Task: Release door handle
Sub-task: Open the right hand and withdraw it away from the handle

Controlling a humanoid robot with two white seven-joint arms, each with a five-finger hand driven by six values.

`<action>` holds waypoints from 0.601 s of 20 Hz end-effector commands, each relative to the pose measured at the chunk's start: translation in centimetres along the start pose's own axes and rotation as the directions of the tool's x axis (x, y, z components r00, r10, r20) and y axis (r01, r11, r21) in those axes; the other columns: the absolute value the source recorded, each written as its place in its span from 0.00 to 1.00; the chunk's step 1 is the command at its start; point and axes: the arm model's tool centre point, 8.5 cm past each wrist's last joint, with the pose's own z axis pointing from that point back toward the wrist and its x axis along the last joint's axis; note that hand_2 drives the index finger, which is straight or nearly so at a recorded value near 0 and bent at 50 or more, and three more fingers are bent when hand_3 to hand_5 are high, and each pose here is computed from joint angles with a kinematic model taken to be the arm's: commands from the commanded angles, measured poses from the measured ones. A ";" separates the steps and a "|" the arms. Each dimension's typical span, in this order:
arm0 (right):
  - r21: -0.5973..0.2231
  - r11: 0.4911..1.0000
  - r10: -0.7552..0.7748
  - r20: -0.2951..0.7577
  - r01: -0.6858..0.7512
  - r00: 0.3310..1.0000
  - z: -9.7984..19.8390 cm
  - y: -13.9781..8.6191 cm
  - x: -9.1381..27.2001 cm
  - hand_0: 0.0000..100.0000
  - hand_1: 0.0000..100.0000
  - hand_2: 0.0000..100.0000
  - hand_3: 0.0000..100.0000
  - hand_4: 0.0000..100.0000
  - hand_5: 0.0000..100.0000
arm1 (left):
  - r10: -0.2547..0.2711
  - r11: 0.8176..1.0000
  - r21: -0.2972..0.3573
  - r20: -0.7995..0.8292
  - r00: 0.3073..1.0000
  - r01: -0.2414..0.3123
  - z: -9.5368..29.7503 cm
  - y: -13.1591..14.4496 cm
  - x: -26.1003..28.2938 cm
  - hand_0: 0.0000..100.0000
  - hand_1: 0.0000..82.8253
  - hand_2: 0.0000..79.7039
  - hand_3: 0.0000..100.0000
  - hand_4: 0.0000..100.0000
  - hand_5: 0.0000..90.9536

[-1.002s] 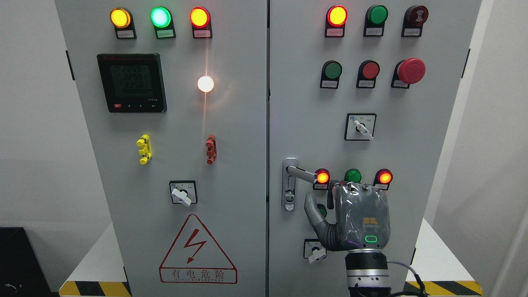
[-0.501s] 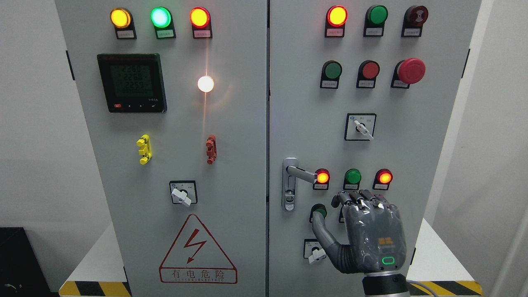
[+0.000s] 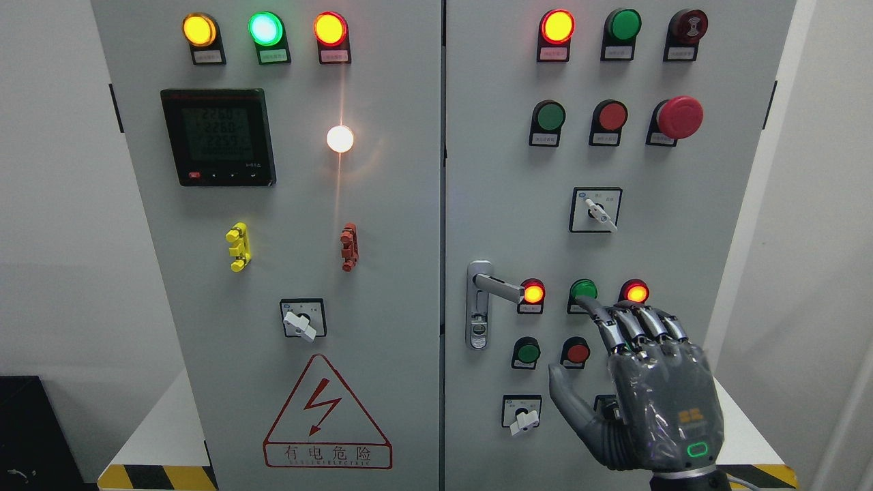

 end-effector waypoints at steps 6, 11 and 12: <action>-0.037 0.998 0.047 -0.076 -0.050 0.996 1.1 -2.0 -3.2 0.49 0.19 0.00 0.00 0.00 0.00 | 0.000 1.000 0.000 -0.016 1.000 0.000 0.1 0.0 -1.1 0.12 0.67 0.00 0.00 0.00 0.00; -0.033 0.999 0.025 -0.049 -0.026 0.999 0.8 -1.6 -2.1 0.49 0.18 0.00 0.00 0.00 0.00 | 0.000 1.000 0.000 -0.016 1.000 0.000 0.1 0.0 -1.1 0.12 0.67 0.00 0.00 0.00 0.00; -0.031 0.999 0.023 -0.048 -0.025 0.999 0.8 -1.6 -2.0 0.49 0.18 0.00 0.00 0.00 0.00 | 0.000 1.000 0.000 -0.016 1.000 0.000 0.1 0.0 -1.1 0.12 0.67 0.00 0.00 0.00 0.00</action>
